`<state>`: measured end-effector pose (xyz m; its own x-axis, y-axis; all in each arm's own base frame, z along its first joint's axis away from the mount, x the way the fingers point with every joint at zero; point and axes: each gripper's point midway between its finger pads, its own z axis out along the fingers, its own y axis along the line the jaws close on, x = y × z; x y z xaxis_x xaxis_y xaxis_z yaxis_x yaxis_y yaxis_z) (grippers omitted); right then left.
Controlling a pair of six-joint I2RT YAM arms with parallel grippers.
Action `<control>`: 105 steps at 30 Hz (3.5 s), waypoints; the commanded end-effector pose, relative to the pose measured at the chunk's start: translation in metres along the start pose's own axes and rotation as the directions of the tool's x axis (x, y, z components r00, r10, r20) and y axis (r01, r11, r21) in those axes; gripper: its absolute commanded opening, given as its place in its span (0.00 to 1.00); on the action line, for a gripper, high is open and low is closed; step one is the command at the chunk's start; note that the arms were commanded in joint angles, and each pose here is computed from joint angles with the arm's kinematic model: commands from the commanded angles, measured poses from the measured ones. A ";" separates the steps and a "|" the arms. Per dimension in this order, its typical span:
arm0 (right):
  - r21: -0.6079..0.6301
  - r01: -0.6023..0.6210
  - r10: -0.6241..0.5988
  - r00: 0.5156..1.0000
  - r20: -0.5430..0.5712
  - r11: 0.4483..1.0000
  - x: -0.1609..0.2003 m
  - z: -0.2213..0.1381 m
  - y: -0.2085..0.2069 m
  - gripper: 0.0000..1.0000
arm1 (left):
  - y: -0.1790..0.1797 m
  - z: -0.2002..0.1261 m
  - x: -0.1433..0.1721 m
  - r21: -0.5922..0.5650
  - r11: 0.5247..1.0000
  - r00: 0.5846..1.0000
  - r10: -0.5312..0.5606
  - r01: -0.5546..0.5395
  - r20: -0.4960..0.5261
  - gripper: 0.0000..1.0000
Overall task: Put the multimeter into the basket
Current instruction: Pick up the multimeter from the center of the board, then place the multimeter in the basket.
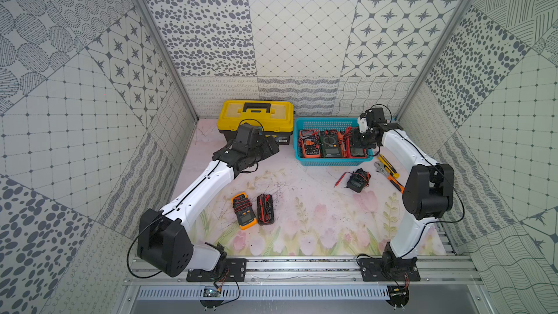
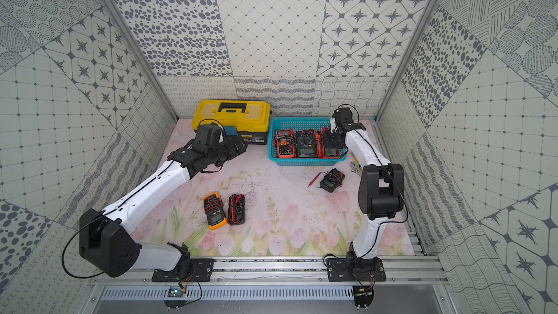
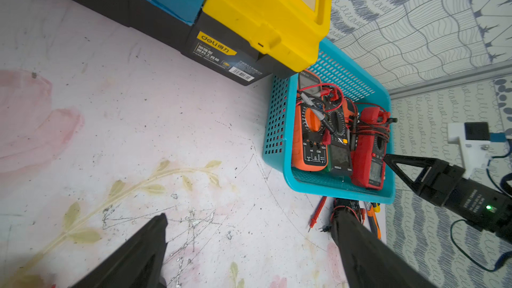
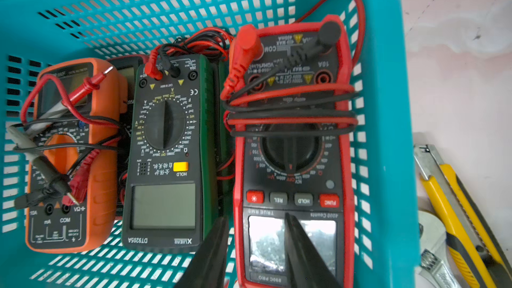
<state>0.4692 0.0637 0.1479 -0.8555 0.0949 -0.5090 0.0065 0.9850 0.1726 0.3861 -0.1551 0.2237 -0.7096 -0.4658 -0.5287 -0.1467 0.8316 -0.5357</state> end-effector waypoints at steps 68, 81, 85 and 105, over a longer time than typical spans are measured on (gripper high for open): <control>0.411 -0.201 0.219 0.976 0.003 0.889 0.178 -0.055 -0.061 0.32 | 0.041 0.011 0.008 -0.082 0.996 1.000 0.023 -0.024 -0.006 0.99; 0.291 -0.150 0.083 0.970 0.229 0.945 0.097 -0.165 -0.034 0.27 | 0.042 0.011 0.007 -0.080 0.997 1.000 0.013 -0.013 0.000 0.99; 0.202 -0.083 0.022 0.957 0.288 0.976 0.059 -0.188 -0.009 0.27 | 0.043 0.011 0.007 -0.082 0.997 1.000 0.010 -0.010 0.001 0.99; -0.032 0.122 -0.109 0.955 0.277 0.992 -0.030 -0.114 0.072 0.27 | 0.048 0.005 0.007 -0.094 0.996 1.000 -0.005 0.006 0.018 0.99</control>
<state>0.4179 0.0956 0.2542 -0.7296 0.0351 -0.6830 -0.0381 0.9950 0.0919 0.3747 -0.1271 0.1853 -0.7224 -0.4633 -0.5133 -0.2077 0.8535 -0.4780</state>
